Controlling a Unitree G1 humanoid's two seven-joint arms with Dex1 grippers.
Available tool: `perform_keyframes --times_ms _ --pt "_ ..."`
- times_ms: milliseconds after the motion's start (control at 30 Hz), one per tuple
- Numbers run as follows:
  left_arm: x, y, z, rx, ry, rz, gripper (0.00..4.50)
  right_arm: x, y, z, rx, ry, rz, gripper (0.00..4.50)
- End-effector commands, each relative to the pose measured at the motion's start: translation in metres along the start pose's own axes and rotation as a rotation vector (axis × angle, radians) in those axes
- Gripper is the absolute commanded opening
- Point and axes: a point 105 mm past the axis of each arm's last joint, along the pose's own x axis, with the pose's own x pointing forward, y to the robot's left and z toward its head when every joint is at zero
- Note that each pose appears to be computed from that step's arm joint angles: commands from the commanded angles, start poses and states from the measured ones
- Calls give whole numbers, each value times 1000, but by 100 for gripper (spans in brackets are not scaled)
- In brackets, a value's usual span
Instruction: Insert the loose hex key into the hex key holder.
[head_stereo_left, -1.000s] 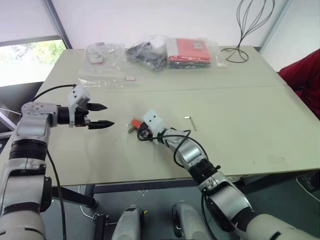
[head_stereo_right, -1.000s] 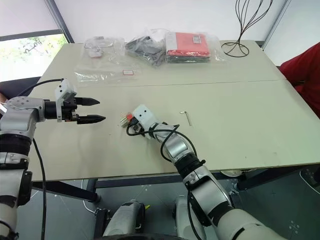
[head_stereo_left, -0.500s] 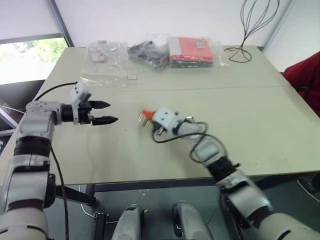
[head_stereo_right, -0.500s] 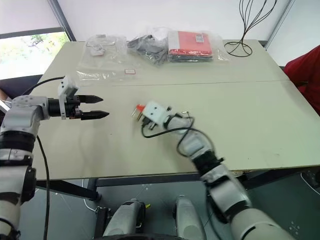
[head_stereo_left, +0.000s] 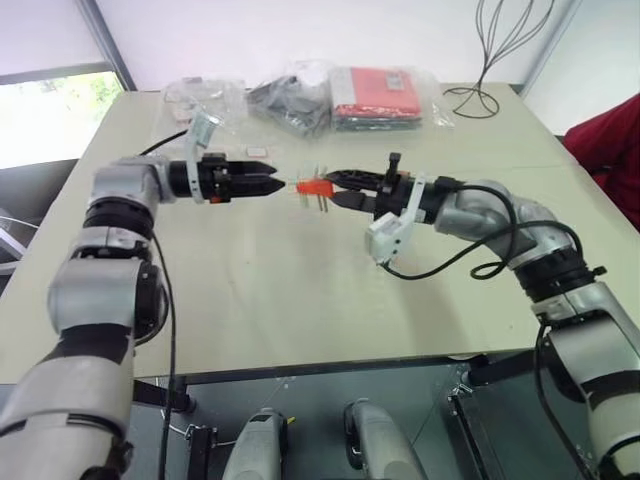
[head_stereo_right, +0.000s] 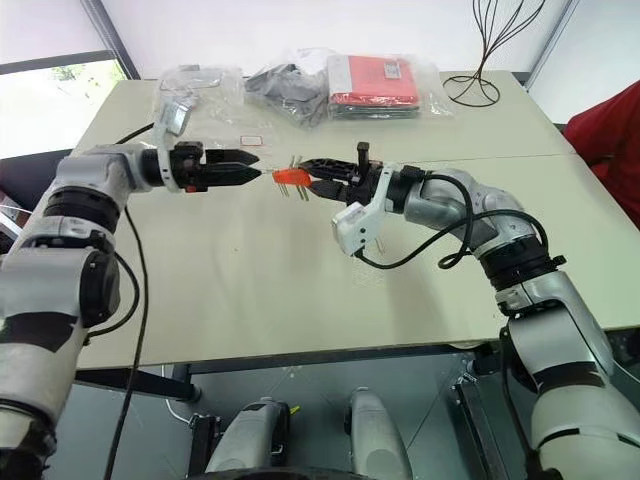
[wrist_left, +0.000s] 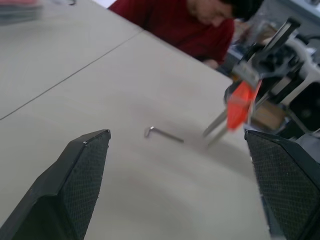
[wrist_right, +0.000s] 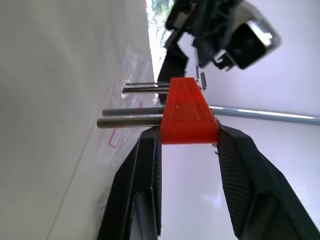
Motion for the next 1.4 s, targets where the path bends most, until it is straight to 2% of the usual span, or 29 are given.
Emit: perform_keyframes --times_ms 33,433,1067,1167,1333,1400 --pt "14 -12 21 59 -29 -80 450 -5 -18 -6 -49 6 -63 100" --pt "42 -13 16 281 8 -98 450 -3 -27 -22 143 96 -144 100" --pt "53 -15 23 279 -38 -99 450 0 -32 -12 155 68 -160 100" --pt "54 -15 22 282 -36 -103 367 0 -33 -11 158 65 -164 100" --pt "55 -16 24 281 -44 -111 122 0 -33 -10 153 61 -157 100" --pt "55 -17 24 285 -38 -113 10 0 -32 -9 152 60 -154 100"
